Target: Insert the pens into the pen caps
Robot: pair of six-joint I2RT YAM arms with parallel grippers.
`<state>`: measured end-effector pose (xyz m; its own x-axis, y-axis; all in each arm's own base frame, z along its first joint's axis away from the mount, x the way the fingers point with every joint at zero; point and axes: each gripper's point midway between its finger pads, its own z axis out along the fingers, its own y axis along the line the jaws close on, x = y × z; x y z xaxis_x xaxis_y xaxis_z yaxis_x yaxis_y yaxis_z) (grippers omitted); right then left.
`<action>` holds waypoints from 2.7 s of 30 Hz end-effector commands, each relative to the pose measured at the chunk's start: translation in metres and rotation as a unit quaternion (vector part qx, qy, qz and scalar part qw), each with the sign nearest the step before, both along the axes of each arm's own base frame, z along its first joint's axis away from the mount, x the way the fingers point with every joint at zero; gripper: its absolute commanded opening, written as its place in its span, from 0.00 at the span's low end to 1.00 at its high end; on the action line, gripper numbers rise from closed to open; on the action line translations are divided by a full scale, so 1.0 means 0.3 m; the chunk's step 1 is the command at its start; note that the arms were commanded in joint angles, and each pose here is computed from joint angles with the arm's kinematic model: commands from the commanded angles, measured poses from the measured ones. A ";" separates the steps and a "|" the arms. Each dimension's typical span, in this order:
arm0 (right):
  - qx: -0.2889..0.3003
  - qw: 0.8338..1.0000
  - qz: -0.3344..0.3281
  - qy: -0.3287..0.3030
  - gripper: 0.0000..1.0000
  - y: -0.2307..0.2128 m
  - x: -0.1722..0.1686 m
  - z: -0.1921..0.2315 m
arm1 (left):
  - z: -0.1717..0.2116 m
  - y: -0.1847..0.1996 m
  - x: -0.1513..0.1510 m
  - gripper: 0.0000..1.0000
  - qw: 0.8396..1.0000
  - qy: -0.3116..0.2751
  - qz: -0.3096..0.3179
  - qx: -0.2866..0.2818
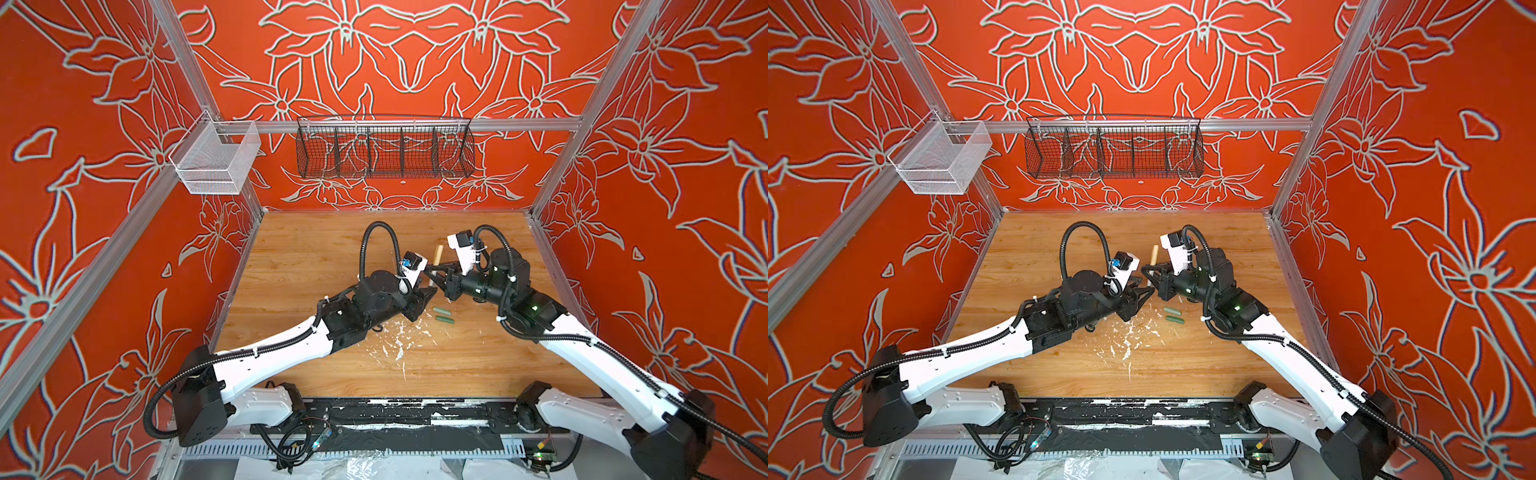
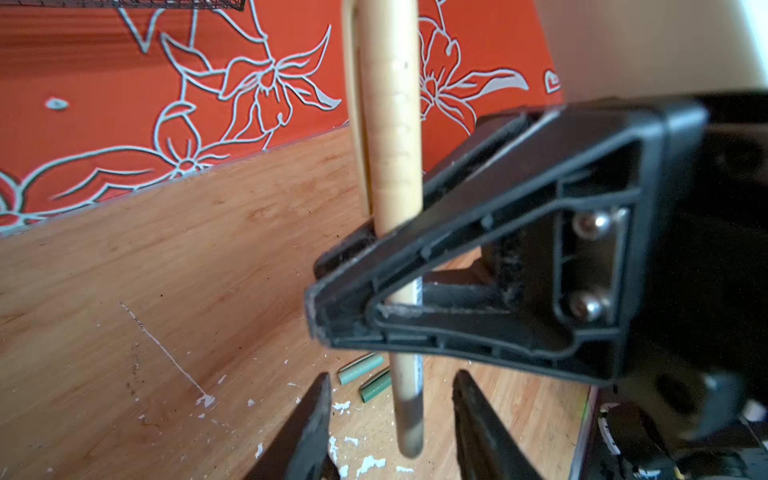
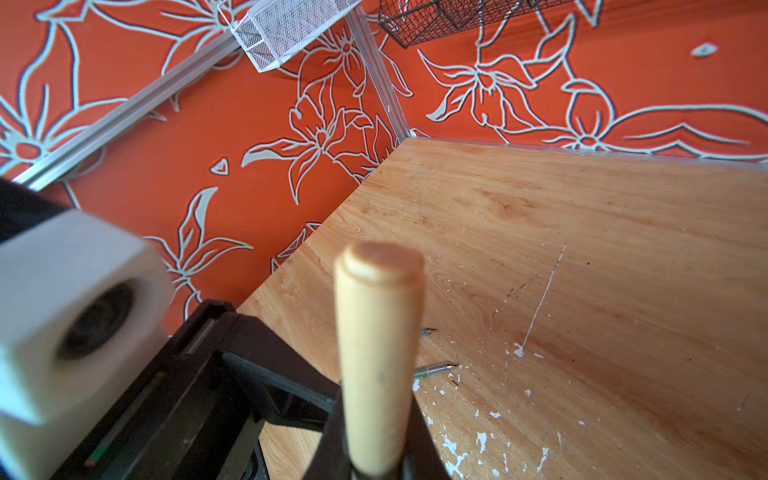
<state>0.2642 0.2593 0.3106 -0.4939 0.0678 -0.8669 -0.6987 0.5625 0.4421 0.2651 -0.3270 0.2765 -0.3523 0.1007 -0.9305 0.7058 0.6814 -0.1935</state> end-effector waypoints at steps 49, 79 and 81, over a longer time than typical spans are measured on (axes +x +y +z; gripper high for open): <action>0.033 0.997 0.063 0.006 0.00 0.061 -0.049 0.000 | 0.015 -0.031 0.006 0.10 0.997 0.042 -0.062 -0.026; 0.044 0.997 -0.058 -0.004 0.46 -0.150 0.015 0.144 | -0.055 -0.034 0.018 0.00 0.996 0.068 -0.056 -0.006; 0.050 0.998 -0.041 0.001 0.46 -0.129 0.014 0.138 | -0.059 -0.037 0.016 0.00 0.996 0.071 -0.058 -0.005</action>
